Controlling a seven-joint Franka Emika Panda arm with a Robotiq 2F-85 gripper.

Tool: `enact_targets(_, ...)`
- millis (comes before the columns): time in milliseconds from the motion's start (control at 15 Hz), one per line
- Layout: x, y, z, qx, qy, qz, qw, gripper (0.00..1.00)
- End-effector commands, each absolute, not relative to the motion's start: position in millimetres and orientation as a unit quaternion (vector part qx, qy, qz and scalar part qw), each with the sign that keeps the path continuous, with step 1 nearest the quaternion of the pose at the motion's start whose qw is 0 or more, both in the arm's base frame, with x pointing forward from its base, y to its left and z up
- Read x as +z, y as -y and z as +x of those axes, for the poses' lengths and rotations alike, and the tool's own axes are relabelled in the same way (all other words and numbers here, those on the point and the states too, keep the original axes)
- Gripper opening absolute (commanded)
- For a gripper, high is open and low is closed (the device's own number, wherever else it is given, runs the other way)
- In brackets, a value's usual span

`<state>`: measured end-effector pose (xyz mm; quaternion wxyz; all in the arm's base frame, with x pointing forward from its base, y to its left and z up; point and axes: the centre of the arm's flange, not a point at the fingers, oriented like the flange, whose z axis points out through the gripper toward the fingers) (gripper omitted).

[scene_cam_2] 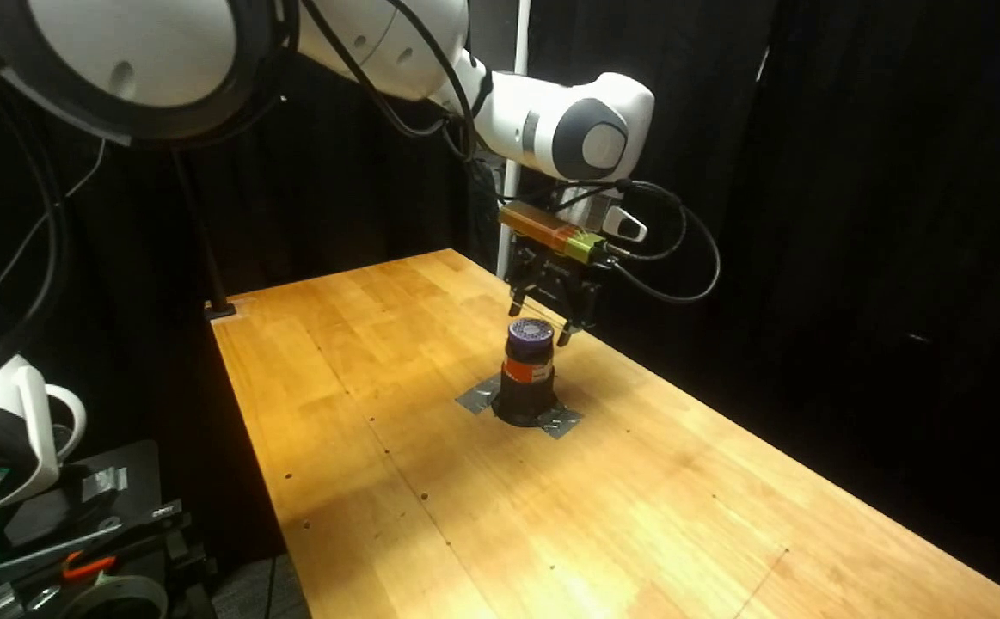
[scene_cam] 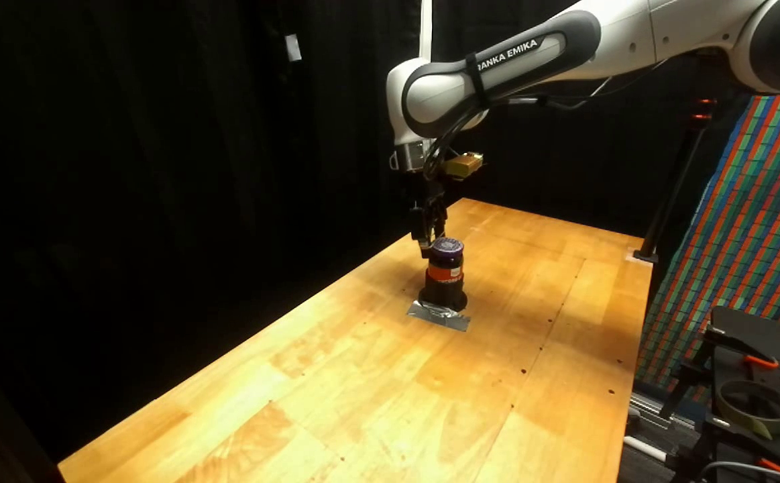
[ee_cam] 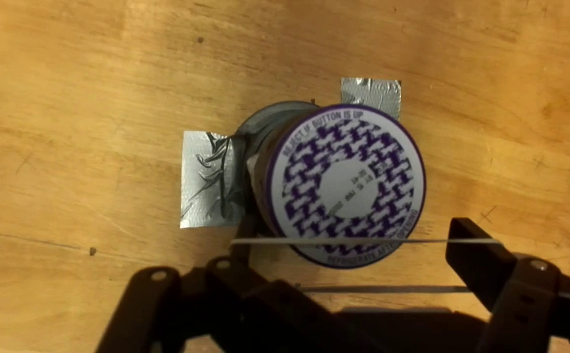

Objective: Put the rubber band around jar.

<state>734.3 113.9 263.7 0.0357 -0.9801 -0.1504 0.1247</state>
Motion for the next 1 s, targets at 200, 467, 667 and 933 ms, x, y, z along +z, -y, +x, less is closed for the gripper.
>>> enact_targets(200,254,-126,757,0.173,0.143,-0.974,0.015,1.00)
enact_targets(467,250,-128,745,0.191,0.136,-0.972,-0.004,1.00)
enact_targets(667,246,-129,728,0.189,0.124,-0.974,-0.022,1.00)
enact_targets(933,238,-137,728,0.185,0.112,-0.976,-0.034,1.00)
